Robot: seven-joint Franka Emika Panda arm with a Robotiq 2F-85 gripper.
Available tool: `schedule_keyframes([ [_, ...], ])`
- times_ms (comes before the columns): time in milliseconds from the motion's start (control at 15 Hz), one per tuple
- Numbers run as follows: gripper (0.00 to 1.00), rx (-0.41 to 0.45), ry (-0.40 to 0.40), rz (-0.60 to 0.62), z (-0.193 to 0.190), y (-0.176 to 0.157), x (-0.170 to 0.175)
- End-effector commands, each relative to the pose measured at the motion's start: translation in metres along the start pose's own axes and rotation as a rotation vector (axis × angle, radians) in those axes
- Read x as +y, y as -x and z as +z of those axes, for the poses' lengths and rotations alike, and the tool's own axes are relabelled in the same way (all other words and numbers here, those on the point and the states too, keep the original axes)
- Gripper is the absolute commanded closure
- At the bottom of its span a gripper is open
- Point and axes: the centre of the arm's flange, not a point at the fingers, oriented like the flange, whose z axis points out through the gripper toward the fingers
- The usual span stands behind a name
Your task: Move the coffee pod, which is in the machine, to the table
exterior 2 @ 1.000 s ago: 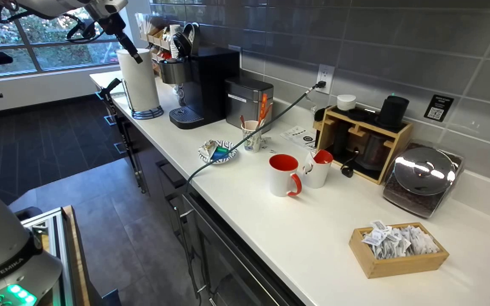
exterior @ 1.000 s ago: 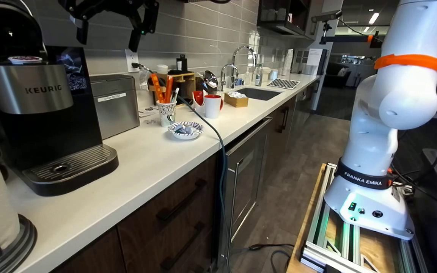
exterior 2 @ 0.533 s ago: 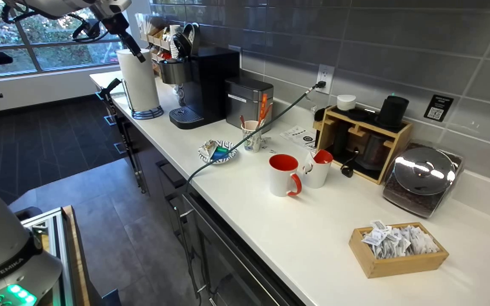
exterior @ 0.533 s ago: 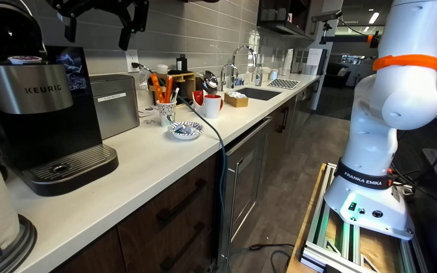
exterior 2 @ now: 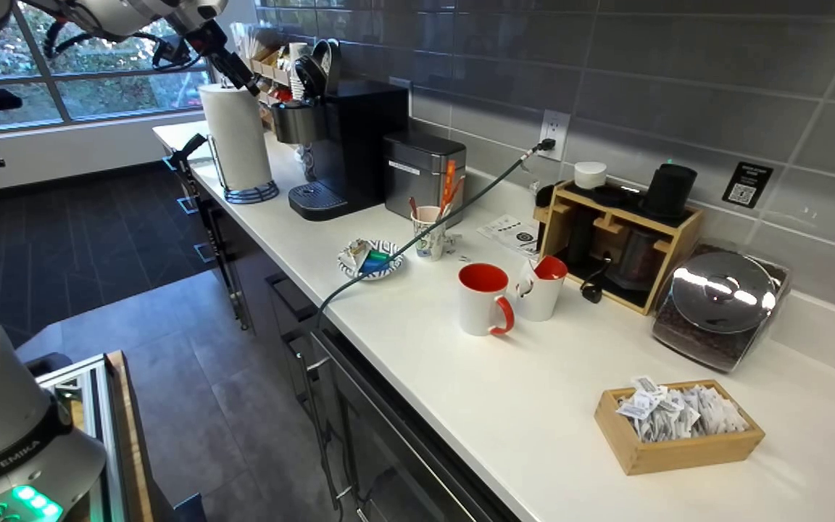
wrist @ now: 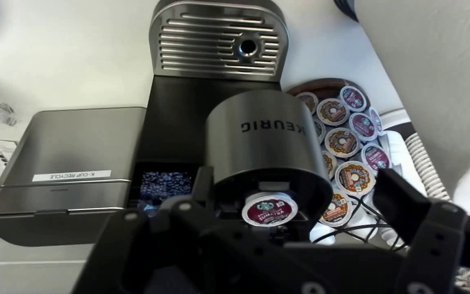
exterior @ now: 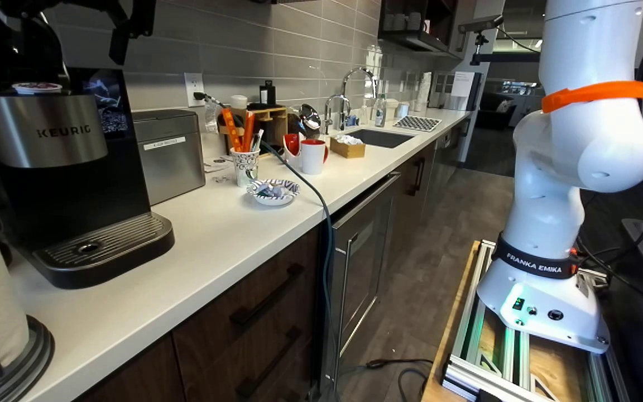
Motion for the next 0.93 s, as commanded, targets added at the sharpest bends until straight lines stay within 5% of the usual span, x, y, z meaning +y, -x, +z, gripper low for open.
schedule_keyframes([
  [0, 0.0, -0.007, 0.062, -0.029, 0.03, -0.047, -0.036],
  [267, 0.0, -0.019, 0.089, -0.056, 0.049, -0.07, -0.048],
  [667, 0.0, -0.081, -0.023, -0.097, 0.053, -0.091, -0.044],
  [867, 0.0, -0.119, -0.014, -0.103, 0.052, -0.098, -0.034],
])
